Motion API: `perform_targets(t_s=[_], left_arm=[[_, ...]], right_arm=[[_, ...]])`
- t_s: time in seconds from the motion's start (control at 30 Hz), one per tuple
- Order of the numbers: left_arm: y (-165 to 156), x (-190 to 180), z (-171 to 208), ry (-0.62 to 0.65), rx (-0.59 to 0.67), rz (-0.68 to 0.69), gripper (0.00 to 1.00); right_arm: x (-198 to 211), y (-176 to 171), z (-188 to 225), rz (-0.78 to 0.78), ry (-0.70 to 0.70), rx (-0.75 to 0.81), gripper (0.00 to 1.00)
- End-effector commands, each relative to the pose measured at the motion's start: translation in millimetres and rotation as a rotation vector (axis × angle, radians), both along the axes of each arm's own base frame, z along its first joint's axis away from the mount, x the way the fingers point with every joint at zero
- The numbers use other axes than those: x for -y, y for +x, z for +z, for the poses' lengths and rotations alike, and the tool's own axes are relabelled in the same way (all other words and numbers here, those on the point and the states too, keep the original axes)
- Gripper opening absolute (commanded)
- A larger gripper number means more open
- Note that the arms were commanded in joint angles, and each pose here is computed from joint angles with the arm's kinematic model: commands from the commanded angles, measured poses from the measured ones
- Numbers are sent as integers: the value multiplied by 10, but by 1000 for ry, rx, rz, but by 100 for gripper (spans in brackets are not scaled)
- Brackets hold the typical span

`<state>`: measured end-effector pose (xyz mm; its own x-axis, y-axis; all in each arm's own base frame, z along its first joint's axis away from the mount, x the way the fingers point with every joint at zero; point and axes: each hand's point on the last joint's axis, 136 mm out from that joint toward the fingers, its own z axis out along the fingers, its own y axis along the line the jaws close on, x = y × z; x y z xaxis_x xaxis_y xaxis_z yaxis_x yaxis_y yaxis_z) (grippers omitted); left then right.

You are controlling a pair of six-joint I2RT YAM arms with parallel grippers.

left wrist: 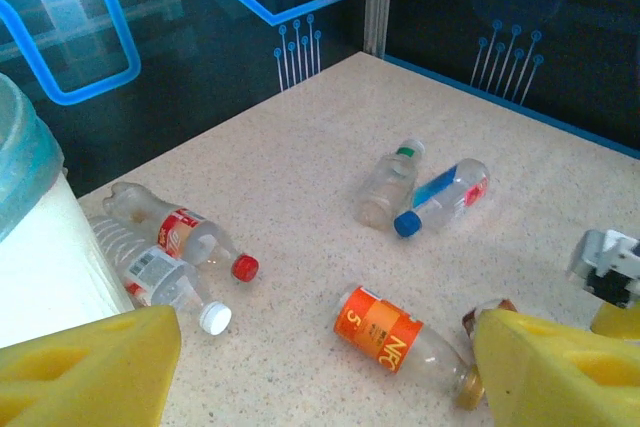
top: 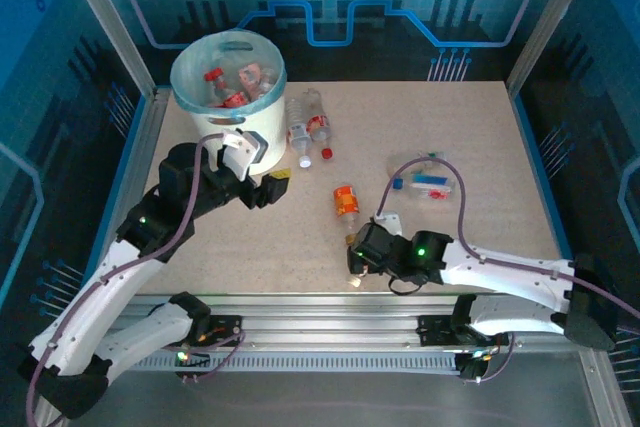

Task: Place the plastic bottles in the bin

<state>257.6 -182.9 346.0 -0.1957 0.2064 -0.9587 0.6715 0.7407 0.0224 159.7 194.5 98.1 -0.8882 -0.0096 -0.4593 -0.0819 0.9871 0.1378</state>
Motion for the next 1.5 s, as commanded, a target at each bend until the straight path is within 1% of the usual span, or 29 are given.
perform_targets(t_s=[0.0,0.1,0.13,0.23,0.4,0.53,0.63,0.9,1.1,1.3,1.4,1.47], left_arm=[[-109,43,-175,66,-30,-58,79],[-145,62,-278,94,-50,-76,79],[-148,67,-305,101,-53,-79,79],[-167,97,-361,125,-52,-94,79],[-185,131,-401,137,-49,-108,80],[-185,136,-429,147,-48,-109,80],[-184,138,-436,153,-48,-110,80],[-145,140,-426,149,-38,-94,80],[-93,176,-444,148,-41,-93,80],[-46,201,-446,134,-58,-82,82],[-26,212,-415,117,-65,-74,83],[0,228,-376,84,-78,-59,83]], right_arm=[[11,31,-75,-79,-4,0,95],[-52,45,-163,-66,6,-41,83],[-60,43,-189,-66,10,-56,80],[-62,51,-285,-78,15,-95,80],[-149,61,-451,-63,39,-178,83],[-190,61,-587,-58,47,-243,83],[-163,60,-673,-77,59,-280,78],[42,29,-768,-166,84,-304,66],[231,23,-742,-238,117,-255,57],[401,36,-640,-289,152,-171,43],[454,67,-540,-289,162,-124,41],[481,123,-408,-267,155,-72,41]])
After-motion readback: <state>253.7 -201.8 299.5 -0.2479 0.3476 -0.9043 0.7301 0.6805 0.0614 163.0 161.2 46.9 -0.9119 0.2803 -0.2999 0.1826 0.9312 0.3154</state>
